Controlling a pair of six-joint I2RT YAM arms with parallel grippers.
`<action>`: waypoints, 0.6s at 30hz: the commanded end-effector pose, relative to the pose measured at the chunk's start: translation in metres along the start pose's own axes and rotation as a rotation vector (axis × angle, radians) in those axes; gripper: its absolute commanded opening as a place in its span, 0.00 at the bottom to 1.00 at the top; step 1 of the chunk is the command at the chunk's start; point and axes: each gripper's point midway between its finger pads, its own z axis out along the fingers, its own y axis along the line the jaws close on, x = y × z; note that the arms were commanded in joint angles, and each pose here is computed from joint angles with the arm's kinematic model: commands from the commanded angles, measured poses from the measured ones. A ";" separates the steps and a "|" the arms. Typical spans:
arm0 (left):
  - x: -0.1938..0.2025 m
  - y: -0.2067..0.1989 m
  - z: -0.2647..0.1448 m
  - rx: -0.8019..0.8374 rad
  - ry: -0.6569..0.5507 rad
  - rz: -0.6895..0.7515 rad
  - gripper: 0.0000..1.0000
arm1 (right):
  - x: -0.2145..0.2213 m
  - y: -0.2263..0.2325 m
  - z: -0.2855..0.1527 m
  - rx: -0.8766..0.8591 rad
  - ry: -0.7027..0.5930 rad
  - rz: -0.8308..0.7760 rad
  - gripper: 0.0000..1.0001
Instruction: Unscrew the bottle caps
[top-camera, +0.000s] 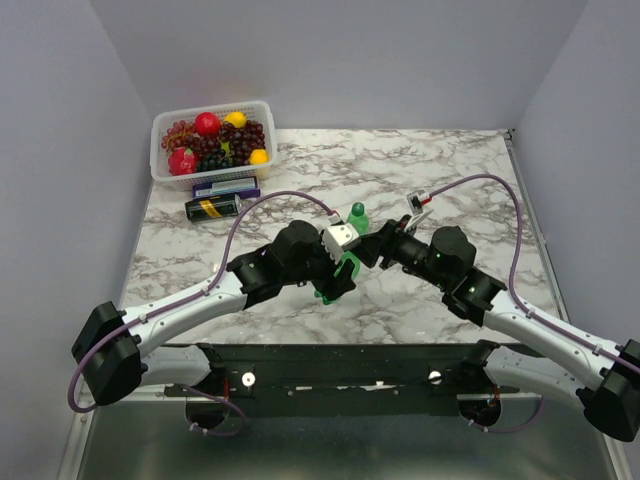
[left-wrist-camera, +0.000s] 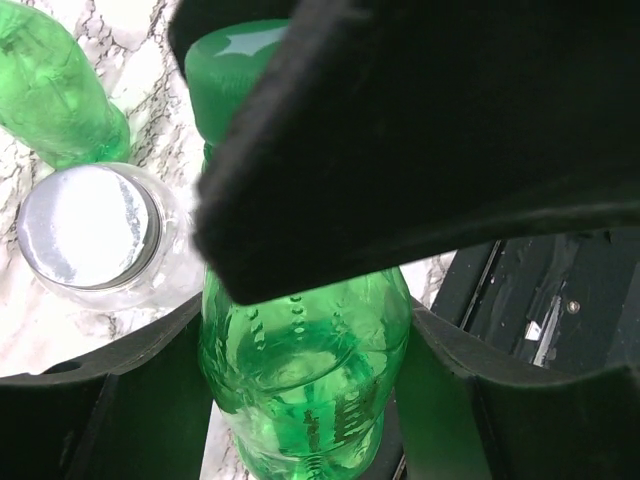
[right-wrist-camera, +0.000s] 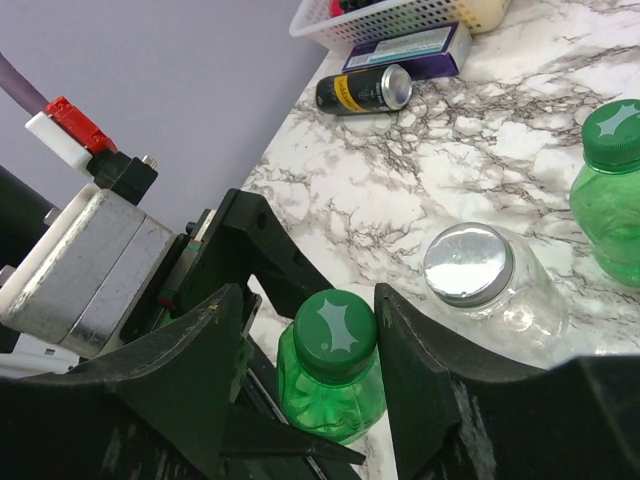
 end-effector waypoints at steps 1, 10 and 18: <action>-0.021 -0.007 0.001 0.029 -0.054 0.014 0.02 | -0.018 0.033 0.004 -0.112 -0.038 -0.002 0.62; -0.027 -0.016 -0.004 0.076 -0.081 0.026 0.02 | -0.008 0.027 0.007 -0.109 -0.020 -0.006 0.38; -0.031 -0.040 -0.011 0.223 -0.109 0.031 0.02 | -0.004 0.034 -0.004 -0.234 0.010 -0.137 0.29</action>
